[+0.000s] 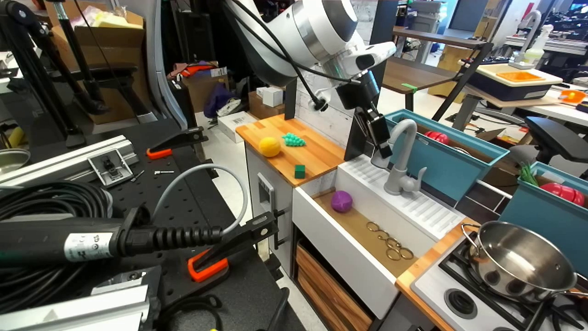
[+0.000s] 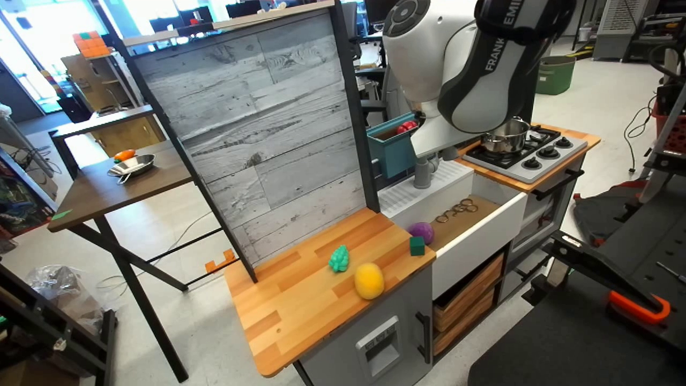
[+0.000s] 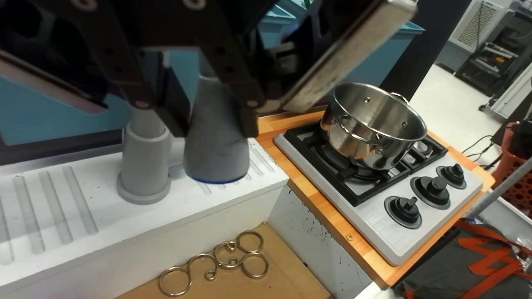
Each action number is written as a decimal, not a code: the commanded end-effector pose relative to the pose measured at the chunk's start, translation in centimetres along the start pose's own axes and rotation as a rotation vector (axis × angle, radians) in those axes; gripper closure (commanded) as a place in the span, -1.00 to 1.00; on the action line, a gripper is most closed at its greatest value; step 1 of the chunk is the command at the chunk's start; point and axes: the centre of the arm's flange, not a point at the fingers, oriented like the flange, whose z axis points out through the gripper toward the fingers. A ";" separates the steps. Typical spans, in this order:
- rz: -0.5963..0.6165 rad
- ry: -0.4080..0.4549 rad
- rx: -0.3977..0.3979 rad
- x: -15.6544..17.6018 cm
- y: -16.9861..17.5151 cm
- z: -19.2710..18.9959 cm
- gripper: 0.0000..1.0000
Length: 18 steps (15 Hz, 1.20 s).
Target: Move the grey faucet to the left
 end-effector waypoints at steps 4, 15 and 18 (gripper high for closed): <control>-0.199 -0.078 0.099 -0.6 2.1 -1.2 0.79; -0.351 -0.127 0.438 0.7 -1.3 -0.6 0.79; -0.380 -0.145 0.545 1.3 -4.5 -0.1 0.79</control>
